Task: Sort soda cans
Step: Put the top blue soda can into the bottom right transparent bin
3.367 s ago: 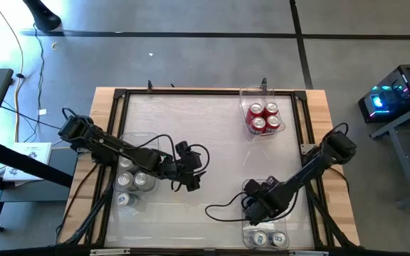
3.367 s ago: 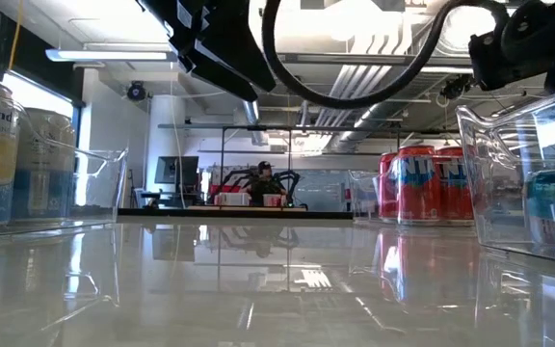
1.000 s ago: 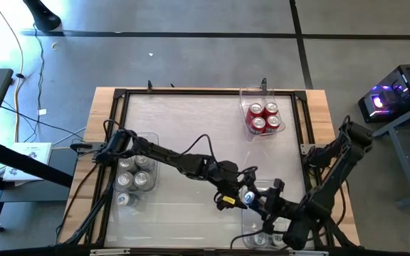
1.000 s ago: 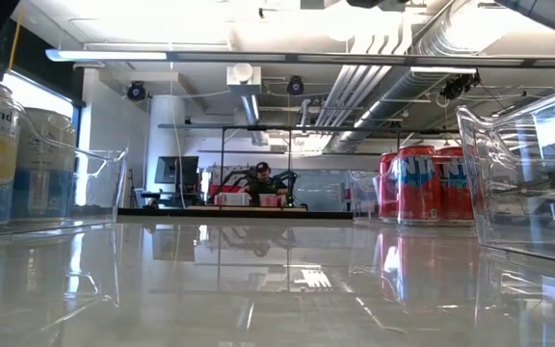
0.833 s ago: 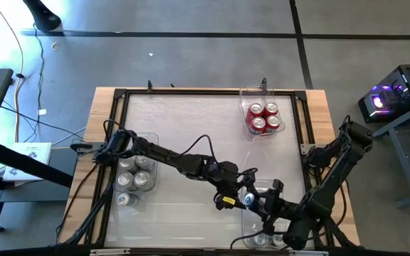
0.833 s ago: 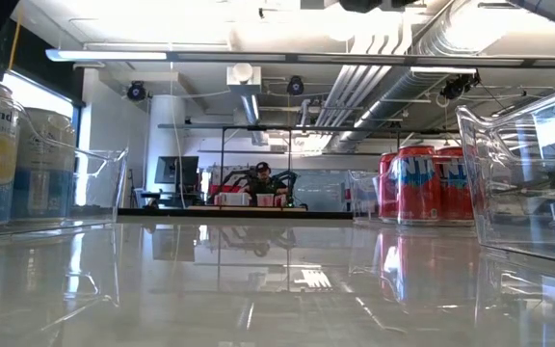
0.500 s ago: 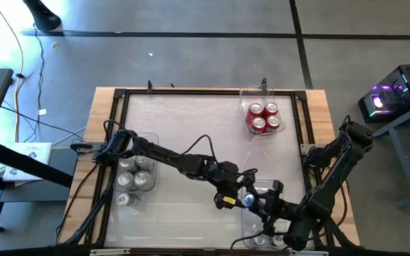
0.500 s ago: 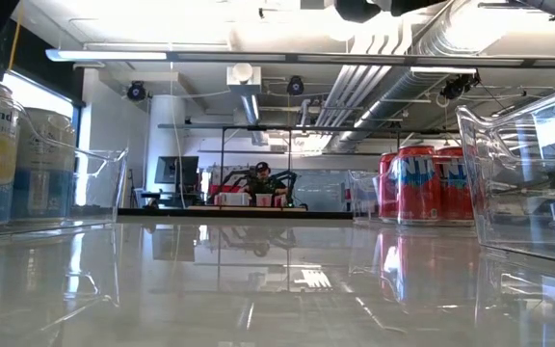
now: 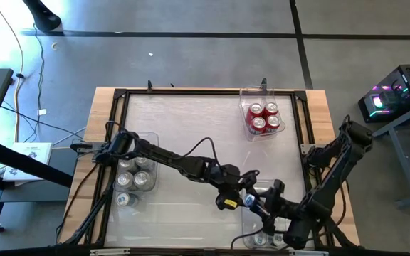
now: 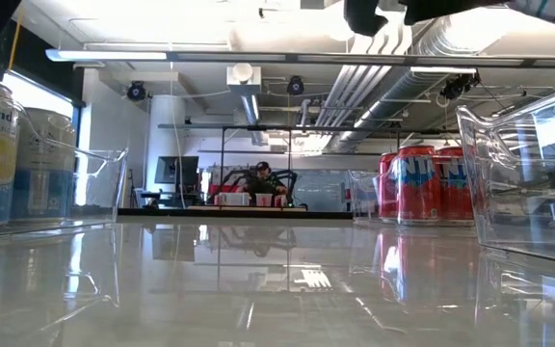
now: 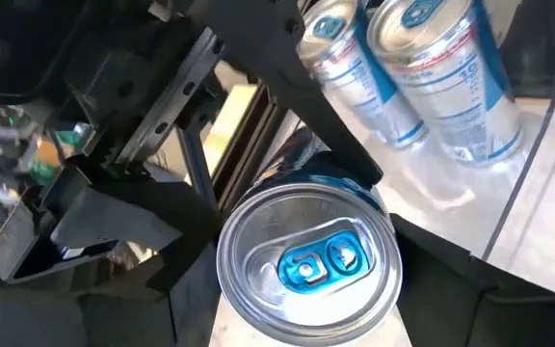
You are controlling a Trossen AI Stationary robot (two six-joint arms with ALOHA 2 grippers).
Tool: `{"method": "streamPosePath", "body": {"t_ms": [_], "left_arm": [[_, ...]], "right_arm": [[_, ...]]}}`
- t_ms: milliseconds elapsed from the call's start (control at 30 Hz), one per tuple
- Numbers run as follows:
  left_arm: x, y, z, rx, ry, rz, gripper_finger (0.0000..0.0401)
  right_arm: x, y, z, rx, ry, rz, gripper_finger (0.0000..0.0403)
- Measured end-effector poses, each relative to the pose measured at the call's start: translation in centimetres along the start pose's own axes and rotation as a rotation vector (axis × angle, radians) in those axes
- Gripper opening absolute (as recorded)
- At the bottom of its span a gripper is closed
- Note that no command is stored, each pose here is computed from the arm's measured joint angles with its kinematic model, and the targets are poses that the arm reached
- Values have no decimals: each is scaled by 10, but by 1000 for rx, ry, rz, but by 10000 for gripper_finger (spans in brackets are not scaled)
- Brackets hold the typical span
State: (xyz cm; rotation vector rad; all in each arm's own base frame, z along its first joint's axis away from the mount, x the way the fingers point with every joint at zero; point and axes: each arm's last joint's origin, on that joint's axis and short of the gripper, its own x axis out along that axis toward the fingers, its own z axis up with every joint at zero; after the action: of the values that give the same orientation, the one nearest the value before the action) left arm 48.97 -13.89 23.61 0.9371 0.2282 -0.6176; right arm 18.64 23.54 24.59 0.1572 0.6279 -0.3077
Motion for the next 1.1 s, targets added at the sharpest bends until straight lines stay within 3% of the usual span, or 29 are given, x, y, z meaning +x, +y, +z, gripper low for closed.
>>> {"method": "streamPosePath", "body": {"t_ms": [333,633,900,1000,1100], "left_arm": [[-13,17,21,1,111,-9,236],[-11,9,20,5,143,-58,235],[-12,9,22,2,150,-55,235],[-12,6,27,14,165,-52,235],[-16,7,40,20,169,-92,235]], "right_arm": [[-18,-15,15,85,48,53,260],[-11,-17,17,94,174,69,263],[0,-23,24,58,328,114,312],[-5,-29,30,130,435,179,320],[-18,-33,35,210,457,223,321]]}}
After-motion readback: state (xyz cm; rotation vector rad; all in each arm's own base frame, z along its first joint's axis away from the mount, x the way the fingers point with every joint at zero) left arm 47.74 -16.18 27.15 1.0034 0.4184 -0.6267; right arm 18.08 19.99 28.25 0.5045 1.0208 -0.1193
